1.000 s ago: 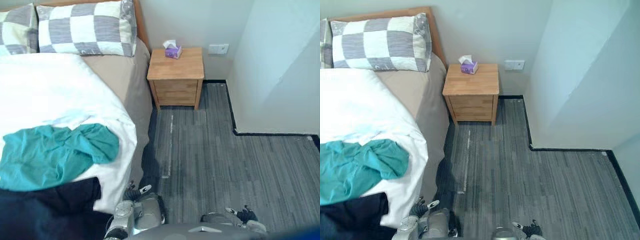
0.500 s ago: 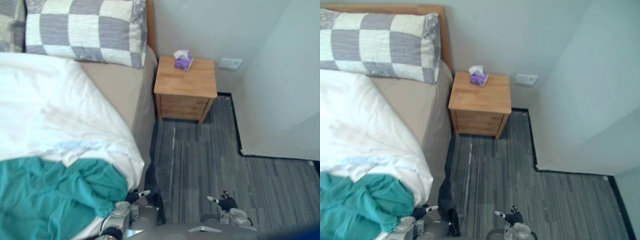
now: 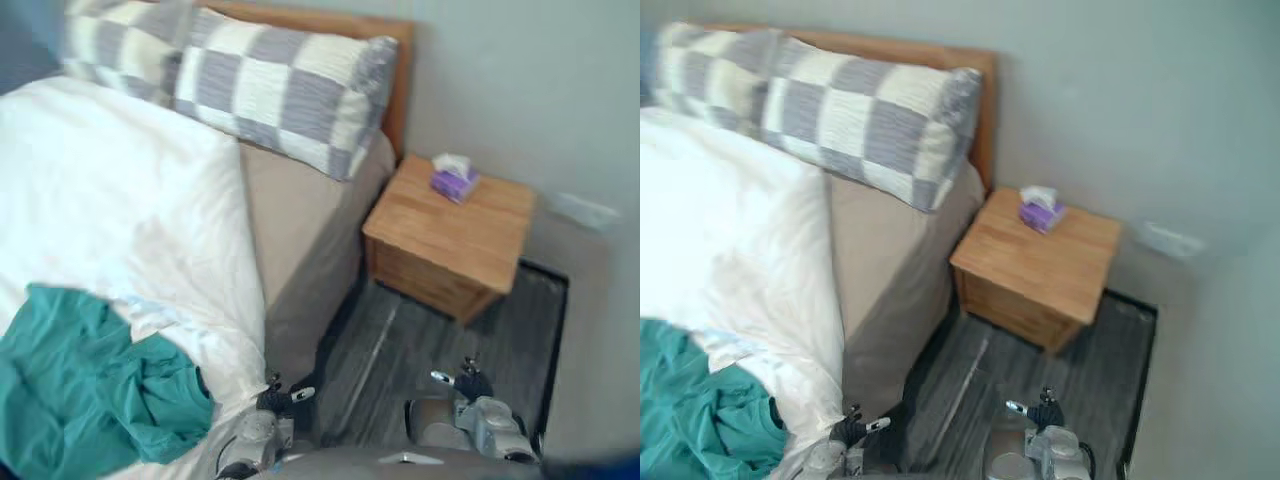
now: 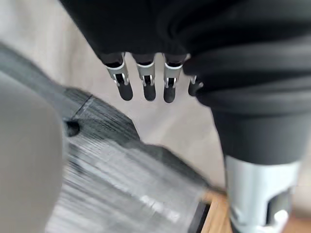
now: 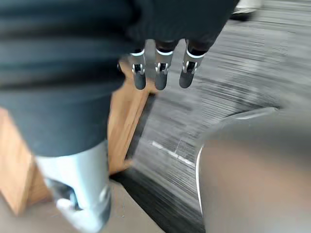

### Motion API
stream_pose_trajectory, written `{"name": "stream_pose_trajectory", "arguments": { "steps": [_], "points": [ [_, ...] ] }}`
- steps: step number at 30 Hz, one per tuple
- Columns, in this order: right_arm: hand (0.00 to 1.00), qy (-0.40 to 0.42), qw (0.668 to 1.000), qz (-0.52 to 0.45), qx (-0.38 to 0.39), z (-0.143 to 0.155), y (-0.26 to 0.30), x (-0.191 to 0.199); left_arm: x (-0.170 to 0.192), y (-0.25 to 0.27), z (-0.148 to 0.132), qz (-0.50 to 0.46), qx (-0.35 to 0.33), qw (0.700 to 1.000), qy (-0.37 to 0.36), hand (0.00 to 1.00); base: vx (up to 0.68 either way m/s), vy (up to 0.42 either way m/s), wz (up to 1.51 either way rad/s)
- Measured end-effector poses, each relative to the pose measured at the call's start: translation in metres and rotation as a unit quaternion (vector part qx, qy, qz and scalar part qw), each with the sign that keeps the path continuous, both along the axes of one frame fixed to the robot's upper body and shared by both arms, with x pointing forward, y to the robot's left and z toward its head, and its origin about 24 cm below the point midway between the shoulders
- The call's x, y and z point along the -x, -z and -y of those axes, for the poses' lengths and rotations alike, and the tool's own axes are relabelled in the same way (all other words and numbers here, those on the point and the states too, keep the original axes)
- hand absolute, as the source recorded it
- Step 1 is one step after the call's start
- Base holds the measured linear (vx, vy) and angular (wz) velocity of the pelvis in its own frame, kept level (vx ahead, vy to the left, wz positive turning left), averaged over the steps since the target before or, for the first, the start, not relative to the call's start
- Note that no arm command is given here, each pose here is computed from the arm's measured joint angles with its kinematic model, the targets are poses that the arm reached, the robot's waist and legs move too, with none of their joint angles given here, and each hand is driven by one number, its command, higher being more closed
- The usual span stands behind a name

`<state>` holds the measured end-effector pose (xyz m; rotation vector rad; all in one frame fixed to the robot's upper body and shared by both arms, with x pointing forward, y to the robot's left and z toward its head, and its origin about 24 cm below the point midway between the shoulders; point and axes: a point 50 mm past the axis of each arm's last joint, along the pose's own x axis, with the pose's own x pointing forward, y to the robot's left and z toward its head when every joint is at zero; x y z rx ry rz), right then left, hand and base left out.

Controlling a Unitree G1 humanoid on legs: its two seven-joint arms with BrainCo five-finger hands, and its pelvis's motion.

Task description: Tidy the bed and pick cloth on bed and put in laundry

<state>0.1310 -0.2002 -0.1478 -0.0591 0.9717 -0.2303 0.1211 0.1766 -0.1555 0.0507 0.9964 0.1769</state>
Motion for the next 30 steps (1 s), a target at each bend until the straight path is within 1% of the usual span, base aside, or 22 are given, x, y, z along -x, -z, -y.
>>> {"name": "stream_pose_trajectory", "arguments": {
  "steps": [5,10,12,16,19,21,22,23,26,30],
  "points": [
    [0.0,-0.035,0.999,-0.032,0.001,-0.008,0.007,0.008,0.008,0.002,-0.005,-0.005,0.005,1.0,-0.028,0.0,0.14,-0.133,1.31],
    [0.0,-0.033,0.998,-0.042,-0.017,-0.02,0.01,0.01,0.006,0.0,-0.015,0.0,-0.002,0.999,-0.037,0.0,0.07,0.044,1.38],
    [0.0,-0.024,0.999,-0.041,-0.025,-0.025,0.011,0.01,0.002,-0.001,-0.019,0.002,-0.007,0.999,-0.036,0.0,0.03,0.102,0.97],
    [0.0,0.008,0.998,-0.05,-0.029,-0.02,0.012,0.016,0.009,0.0,-0.019,-0.007,-0.007,0.999,-0.037,0.0,-0.01,0.122,0.82],
    [0.0,0.033,0.998,-0.049,-0.037,-0.021,0.012,0.017,0.005,-0.002,-0.026,-0.004,-0.012,0.999,-0.036,0.0,0.01,0.131,0.82],
    [0.0,0.055,0.995,-0.065,-0.048,-0.024,0.016,0.029,0.007,-0.001,-0.031,-0.011,-0.019,0.999,-0.032,0.0,0.13,0.134,0.63],
    [0.0,0.062,0.996,-0.049,-0.041,-0.015,0.013,0.022,0.011,0.001,-0.028,-0.021,-0.016,0.999,-0.032,0.0,0.18,0.153,0.62],
    [0.0,0.06,0.997,-0.038,-0.037,-0.013,0.01,0.017,0.015,0.002,-0.028,-0.028,-0.017,0.999,-0.03,0.0,0.21,0.164,0.6],
    [0.0,0.065,0.996,-0.035,-0.054,-0.022,0.011,0.017,0.015,0.001,-0.036,-0.028,-0.027,0.999,-0.03,0.0,0.2,0.085,0.34],
    [0.0,0.078,0.995,-0.033,-0.061,-0.024,0.011,0.019,0.017,0.0,-0.041,-0.032,-0.034,0.998,-0.031,0.0,0.18,-0.025,0.34]
  ]
}}
